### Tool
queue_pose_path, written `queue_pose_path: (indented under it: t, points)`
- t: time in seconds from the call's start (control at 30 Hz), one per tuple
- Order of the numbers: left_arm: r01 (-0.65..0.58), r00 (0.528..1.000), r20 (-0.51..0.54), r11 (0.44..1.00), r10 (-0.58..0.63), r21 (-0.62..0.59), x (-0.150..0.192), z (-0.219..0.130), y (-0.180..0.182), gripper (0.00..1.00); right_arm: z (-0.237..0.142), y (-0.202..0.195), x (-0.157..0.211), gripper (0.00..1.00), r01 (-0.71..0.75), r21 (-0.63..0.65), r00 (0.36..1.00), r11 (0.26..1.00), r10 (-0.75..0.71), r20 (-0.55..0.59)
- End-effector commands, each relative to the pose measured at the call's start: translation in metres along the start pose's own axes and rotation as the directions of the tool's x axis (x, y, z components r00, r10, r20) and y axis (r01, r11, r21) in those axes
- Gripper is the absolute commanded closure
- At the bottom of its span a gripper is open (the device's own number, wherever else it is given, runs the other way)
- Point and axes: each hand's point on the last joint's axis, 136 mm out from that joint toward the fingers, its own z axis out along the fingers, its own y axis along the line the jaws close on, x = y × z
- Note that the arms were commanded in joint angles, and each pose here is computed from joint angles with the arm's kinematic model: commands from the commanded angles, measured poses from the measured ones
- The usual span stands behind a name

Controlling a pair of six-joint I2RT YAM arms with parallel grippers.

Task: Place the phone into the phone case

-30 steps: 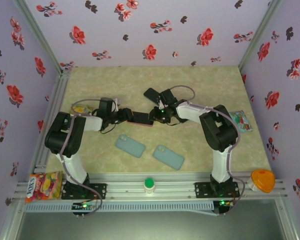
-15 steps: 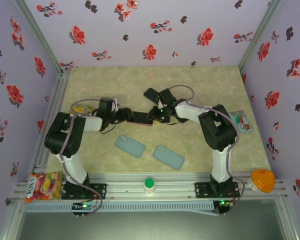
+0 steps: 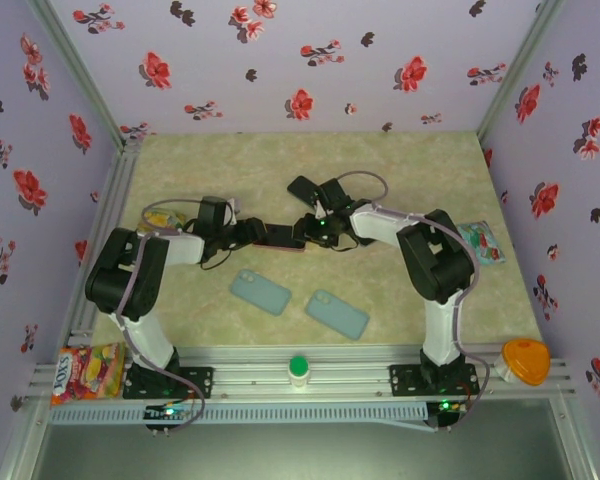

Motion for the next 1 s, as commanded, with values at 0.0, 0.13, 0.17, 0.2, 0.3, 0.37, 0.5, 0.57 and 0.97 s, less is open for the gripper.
queue_pose_path:
  t: [0.0,0.13,0.17,0.2,0.3,0.37,0.5,0.57,0.97]
  points:
    - [-0.019,1.0,-0.011,0.999,0.019,-0.026,0.007,-0.006,0.002,0.43,-0.02,0.009,-0.003,0.52,0.038,-0.02,0.999,0.999,-0.038,0.026]
    - [-0.015,1.0,-0.008,0.999,0.015,-0.033,0.007,-0.007,0.004,0.43,-0.026,0.01,0.001,0.57,0.051,-0.022,0.998,0.998,-0.05,0.025]
    - [-0.015,1.0,-0.006,0.999,0.015,-0.034,0.007,-0.007,0.004,0.43,-0.027,0.012,0.002,0.62,0.054,-0.024,0.998,0.998,-0.053,0.024]
    - [-0.017,1.0,-0.007,0.999,0.016,-0.035,0.007,-0.007,0.004,0.43,-0.027,0.012,0.004,0.67,0.057,-0.026,0.998,0.998,-0.056,0.02]
    - [-0.016,1.0,-0.008,0.999,0.015,-0.04,0.008,-0.007,0.006,0.43,-0.023,0.013,0.01,0.79,0.061,-0.026,0.998,0.998,-0.061,0.0]
    - [-0.016,1.0,-0.009,0.999,0.016,-0.041,0.008,-0.007,0.007,0.43,-0.018,0.012,0.015,0.87,0.059,-0.027,0.998,0.998,-0.059,-0.016]
    - [-0.017,1.0,-0.01,0.999,0.017,-0.042,0.008,-0.007,0.007,0.43,-0.011,0.01,0.021,0.94,0.052,-0.025,0.998,0.998,-0.053,-0.031]
    - [-0.018,1.0,-0.01,0.999,0.017,-0.043,0.008,-0.007,0.007,0.43,-0.009,0.01,0.023,0.96,0.05,-0.027,0.998,0.998,-0.05,-0.037]
    - [-0.015,1.0,-0.012,0.999,0.015,-0.045,0.008,-0.005,0.008,0.43,0.003,-0.001,0.035,0.97,0.041,0.002,0.998,0.999,-0.041,-0.055]
